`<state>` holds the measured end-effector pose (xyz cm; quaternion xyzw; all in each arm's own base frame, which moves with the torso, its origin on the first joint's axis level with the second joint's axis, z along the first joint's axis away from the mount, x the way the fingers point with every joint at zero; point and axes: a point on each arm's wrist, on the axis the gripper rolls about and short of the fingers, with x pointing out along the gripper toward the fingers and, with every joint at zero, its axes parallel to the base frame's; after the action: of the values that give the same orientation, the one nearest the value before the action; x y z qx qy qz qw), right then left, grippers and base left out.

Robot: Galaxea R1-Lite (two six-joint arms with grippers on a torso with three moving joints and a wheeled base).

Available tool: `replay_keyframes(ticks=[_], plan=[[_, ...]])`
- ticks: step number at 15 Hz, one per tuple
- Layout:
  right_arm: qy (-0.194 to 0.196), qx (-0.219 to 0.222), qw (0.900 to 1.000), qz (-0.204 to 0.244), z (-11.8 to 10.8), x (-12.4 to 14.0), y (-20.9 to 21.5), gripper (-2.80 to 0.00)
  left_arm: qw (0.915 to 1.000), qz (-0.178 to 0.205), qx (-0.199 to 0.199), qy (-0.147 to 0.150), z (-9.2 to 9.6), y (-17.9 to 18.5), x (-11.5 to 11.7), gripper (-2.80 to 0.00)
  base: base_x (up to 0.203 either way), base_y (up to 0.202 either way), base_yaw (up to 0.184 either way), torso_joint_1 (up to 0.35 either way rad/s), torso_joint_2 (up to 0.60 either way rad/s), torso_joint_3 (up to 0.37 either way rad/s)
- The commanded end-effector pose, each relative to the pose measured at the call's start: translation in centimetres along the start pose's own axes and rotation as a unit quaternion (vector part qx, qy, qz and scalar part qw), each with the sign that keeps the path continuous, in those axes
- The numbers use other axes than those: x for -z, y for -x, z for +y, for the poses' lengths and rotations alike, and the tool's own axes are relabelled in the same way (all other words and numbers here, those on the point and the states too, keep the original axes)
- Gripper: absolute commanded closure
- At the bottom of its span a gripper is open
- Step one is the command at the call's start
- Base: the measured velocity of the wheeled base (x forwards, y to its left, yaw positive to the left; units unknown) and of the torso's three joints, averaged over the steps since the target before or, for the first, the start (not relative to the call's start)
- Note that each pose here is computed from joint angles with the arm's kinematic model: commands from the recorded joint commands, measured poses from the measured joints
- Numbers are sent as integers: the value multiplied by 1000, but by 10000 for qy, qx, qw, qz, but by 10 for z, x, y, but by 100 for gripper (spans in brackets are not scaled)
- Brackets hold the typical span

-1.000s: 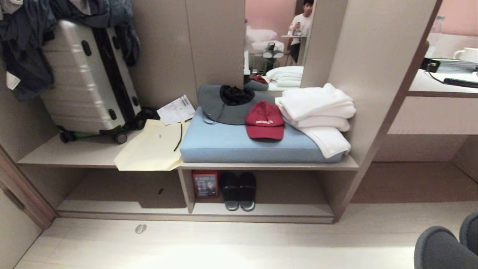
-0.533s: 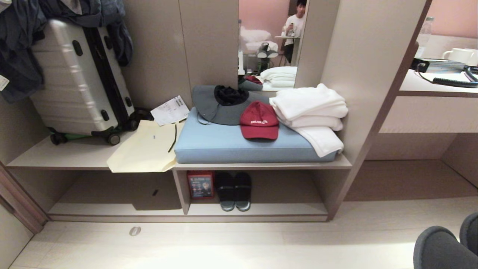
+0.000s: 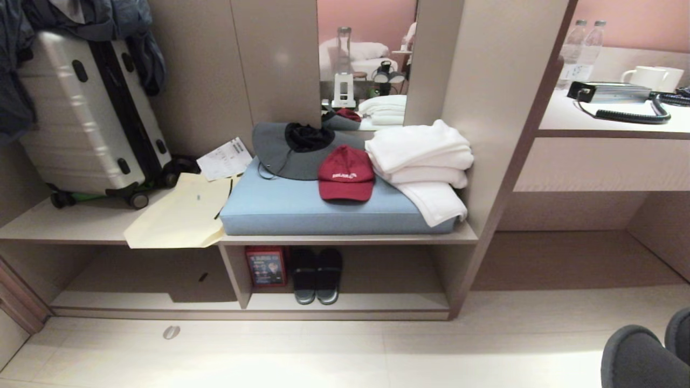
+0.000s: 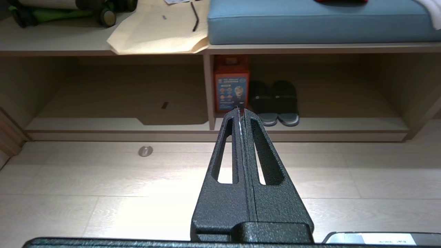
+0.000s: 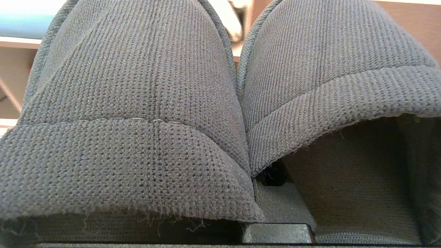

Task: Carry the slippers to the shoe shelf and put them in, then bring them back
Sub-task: Place the slippers on the floor

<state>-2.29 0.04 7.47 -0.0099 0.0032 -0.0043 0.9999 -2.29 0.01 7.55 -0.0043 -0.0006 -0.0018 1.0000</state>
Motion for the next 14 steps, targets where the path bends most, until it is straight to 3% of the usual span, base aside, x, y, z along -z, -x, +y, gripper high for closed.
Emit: replay_keyframes(ticks=[1, 14], plan=[[-7, -4, 10000, -24, 0, 0, 0, 0, 10000, 14, -3, 3, 0, 0, 0, 0, 0, -202, 2, 5, 5, 7], [54, 19, 10000, -24, 0, 0, 0, 0, 10000, 14, -3, 19, 0, 0, 0, 0, 0, -195, 2, 3, 1, 2]])
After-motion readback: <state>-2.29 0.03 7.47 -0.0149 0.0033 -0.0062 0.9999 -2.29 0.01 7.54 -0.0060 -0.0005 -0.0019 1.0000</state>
